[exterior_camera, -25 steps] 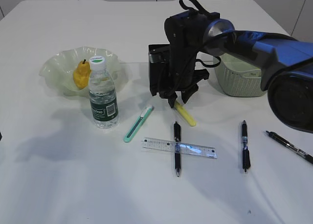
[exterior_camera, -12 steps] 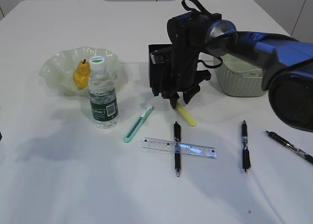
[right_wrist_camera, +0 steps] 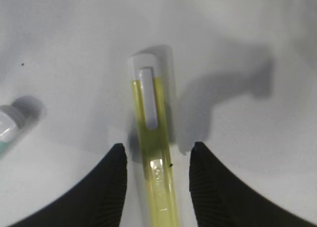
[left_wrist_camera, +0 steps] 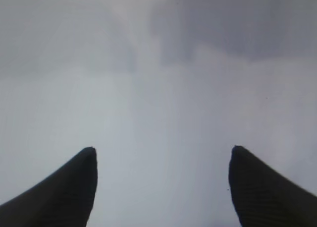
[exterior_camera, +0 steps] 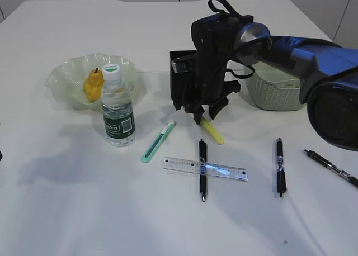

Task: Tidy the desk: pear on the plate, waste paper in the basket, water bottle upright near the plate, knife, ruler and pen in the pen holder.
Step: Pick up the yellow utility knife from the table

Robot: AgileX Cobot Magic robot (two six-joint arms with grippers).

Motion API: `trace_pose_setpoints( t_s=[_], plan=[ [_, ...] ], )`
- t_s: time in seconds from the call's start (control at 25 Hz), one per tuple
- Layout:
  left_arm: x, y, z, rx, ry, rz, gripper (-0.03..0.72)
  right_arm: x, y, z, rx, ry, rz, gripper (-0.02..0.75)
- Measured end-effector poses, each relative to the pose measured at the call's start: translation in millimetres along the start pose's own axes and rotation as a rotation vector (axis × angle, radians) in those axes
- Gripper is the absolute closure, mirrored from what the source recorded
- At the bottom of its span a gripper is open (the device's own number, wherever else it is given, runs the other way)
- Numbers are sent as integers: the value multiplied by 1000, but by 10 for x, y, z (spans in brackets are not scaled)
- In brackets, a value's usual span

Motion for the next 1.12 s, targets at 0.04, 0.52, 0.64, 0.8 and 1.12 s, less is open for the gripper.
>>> trace_pose_setpoints(
  t_s=[0.04,0.52,0.64,0.8,1.12],
  plan=[
    [0,0,0,0,0,0,97,0,0,0,0,0,0,421],
    [0,0,0,0,0,0,97,0,6,-2,1,1,3,421],
    [0,0,0,2,0,0,97,36,9,-14,1,8,3,421],
    [0,0,0,2,0,0,97,82,19,-30,3,18,7,420],
    [0,0,0,2,0,0,97,86,22,-32,3,19,8,424]
  ],
)
Point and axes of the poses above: a point on each arm's last joint axis where the gripper is mounted, x pointing out along that axis toward the gripper, y along the wrist's bending axis when the last joint is at zero, z = x × y, the point moved 8 cm from there along x, pointing out along that axis toward the gripper, and after that the axes turned 12 degrees about x, right-handed, at the moved point
